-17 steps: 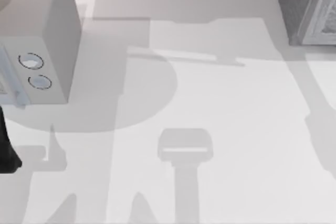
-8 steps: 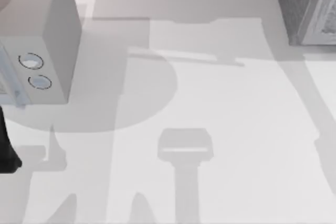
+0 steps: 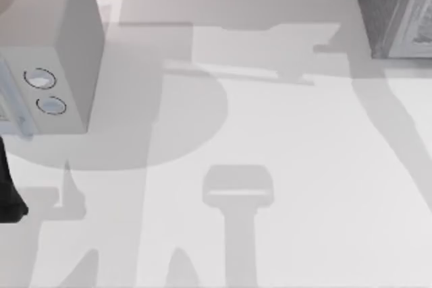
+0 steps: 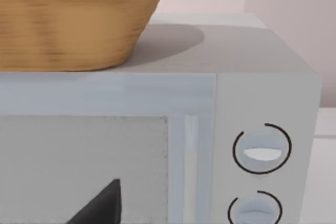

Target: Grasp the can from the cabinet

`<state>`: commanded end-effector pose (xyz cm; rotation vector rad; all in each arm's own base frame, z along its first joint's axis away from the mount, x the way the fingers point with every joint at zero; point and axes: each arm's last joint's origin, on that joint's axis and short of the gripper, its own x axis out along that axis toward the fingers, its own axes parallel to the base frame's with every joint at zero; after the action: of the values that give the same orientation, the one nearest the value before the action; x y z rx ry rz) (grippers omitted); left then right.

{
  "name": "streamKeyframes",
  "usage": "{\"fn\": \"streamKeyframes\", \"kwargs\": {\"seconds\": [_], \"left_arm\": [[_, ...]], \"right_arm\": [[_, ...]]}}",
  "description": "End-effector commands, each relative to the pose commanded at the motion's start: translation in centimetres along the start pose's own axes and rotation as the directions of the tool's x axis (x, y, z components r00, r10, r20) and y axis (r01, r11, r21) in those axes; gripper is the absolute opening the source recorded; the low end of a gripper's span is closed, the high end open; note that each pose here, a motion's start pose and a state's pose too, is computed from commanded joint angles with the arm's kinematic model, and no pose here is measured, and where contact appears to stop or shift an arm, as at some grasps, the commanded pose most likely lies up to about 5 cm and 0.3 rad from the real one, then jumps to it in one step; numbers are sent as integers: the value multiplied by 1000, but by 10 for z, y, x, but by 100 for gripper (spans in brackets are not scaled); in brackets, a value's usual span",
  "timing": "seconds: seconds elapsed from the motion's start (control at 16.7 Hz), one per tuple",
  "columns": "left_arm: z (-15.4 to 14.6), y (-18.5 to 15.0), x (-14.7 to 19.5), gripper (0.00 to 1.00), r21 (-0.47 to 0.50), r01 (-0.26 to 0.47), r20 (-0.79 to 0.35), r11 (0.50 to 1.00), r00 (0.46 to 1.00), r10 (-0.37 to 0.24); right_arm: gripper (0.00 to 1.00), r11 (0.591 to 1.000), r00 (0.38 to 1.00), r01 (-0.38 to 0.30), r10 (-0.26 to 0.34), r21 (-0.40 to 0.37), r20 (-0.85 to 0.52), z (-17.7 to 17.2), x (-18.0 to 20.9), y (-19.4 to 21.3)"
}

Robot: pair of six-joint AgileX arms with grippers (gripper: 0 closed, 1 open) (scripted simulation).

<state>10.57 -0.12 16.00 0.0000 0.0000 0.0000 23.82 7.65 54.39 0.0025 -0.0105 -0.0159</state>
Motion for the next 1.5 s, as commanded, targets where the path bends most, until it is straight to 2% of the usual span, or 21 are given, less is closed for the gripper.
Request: {"fn": "streamKeyframes", "kwargs": {"seconds": [0.48, 0.78, 1.02, 1.5], "left_arm": [[0, 0, 0, 100, 0, 0, 0, 1000, 1000, 0], [0, 0, 0, 100, 0, 0, 0, 1000, 1000, 0], [0, 0, 0, 100, 0, 0, 0, 1000, 1000, 0], [0, 0, 0, 100, 0, 0, 0, 1000, 1000, 0]], "right_arm": [[0, 1000, 1000, -2, 2, 5, 13, -3, -10, -7], [0, 1000, 1000, -5, 5, 1, 11, -40, -45, -29], [0, 1000, 999, -3, 3, -11, -32, -113, -78, -50], [0, 1000, 996, -9, 8, -9, -94, -313, -127, -75]]}}
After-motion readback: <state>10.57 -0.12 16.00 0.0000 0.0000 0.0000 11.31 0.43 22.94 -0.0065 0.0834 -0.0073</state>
